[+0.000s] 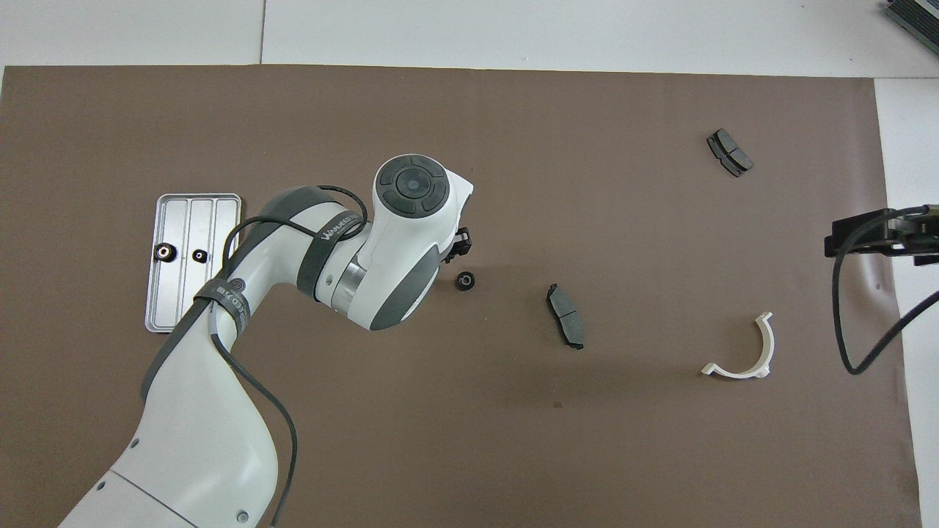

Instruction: Pick bearing gear from pile to tray

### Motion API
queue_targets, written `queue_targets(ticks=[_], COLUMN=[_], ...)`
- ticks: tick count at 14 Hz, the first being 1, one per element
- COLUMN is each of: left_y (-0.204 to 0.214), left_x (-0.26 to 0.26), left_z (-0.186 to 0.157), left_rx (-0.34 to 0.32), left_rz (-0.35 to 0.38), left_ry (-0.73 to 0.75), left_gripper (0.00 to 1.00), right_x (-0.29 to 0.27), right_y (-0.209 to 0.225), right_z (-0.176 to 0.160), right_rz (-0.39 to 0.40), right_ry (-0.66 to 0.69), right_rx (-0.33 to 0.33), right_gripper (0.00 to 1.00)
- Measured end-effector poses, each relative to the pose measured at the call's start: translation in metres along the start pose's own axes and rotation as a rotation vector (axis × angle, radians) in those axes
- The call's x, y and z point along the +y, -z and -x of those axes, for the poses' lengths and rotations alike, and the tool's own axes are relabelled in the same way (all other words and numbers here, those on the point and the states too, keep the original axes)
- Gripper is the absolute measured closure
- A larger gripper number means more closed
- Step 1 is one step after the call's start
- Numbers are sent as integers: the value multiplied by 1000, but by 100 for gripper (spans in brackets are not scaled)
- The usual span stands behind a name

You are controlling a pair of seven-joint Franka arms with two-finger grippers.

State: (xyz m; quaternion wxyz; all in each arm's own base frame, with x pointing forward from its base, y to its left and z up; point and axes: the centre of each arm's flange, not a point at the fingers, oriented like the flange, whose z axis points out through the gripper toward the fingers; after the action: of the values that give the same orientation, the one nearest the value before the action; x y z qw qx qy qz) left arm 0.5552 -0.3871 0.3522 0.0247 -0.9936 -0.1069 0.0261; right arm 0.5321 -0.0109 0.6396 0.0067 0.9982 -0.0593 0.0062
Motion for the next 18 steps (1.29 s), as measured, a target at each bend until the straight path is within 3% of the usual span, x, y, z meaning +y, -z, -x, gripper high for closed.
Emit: queue_targets(ticks=[7, 13, 18], left_y=[-17, -14, -29], left_x=[17, 35, 51], left_z=[-16, -3, 12], left_rx=[-19, -13, -23], left_rz=[-21, 28, 17], left_ry=[-2, 22, 12], left_gripper=[22, 22, 22], right_x=[0, 0, 0], right_y=[-1, -2, -4], right_z=[0, 0, 1], right_rz=[0, 0, 1], right_ry=[0, 0, 0], right_rx=[-4, -4, -8], right_gripper=[0, 0, 0])
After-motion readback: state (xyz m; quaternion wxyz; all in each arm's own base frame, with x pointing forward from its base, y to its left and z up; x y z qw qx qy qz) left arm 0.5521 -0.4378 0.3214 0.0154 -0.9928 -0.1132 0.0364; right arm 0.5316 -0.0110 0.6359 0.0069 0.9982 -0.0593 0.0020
